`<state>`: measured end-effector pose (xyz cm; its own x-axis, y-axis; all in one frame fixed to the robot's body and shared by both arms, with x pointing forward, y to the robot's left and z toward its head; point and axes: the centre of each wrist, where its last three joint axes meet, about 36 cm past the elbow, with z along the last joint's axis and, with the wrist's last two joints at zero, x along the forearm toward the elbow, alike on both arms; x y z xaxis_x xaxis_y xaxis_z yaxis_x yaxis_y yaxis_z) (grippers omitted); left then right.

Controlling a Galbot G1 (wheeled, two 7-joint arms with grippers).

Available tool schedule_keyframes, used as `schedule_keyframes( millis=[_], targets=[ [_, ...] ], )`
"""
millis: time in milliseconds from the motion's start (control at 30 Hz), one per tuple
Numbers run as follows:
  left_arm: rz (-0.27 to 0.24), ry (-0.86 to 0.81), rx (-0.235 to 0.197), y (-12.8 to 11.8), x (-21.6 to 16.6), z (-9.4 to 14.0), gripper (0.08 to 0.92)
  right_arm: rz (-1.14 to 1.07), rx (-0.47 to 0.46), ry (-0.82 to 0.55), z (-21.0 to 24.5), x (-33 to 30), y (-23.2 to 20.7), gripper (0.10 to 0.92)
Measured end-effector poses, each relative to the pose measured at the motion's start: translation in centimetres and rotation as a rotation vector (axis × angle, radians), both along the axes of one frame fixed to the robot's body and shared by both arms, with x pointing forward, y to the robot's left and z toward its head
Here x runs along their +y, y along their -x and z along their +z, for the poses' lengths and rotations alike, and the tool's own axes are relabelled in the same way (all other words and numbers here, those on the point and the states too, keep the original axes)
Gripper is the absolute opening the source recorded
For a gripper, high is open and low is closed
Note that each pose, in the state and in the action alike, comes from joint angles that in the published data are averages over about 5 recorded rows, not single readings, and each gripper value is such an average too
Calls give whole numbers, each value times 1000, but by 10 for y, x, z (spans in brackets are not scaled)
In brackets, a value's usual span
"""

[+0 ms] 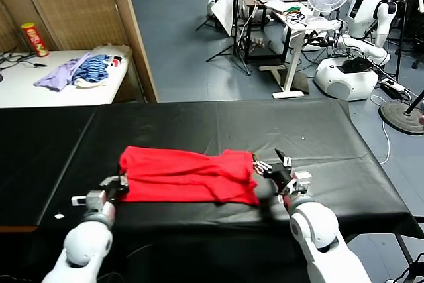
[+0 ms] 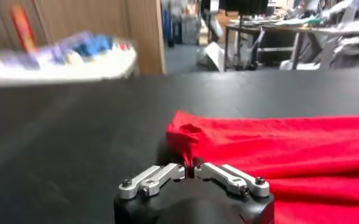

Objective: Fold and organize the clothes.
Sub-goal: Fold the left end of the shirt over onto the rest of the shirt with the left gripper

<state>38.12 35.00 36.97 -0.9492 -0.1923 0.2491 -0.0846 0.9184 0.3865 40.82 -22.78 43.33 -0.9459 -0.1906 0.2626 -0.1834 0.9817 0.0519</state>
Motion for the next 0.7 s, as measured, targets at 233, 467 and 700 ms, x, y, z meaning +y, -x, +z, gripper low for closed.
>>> schedule_keyframes(
  millis=[233,467,700],
  targets=[
    [6,-274,19,5,49,19,156,2,-3,-7,5,5,8,798],
    [-3,18,57,6,-9,50,156,-9,-1,8,7,2,15,798],
    [-114,498,44,9,-94,87,156,-30,5,17,6,-3,21,798]
  ],
)
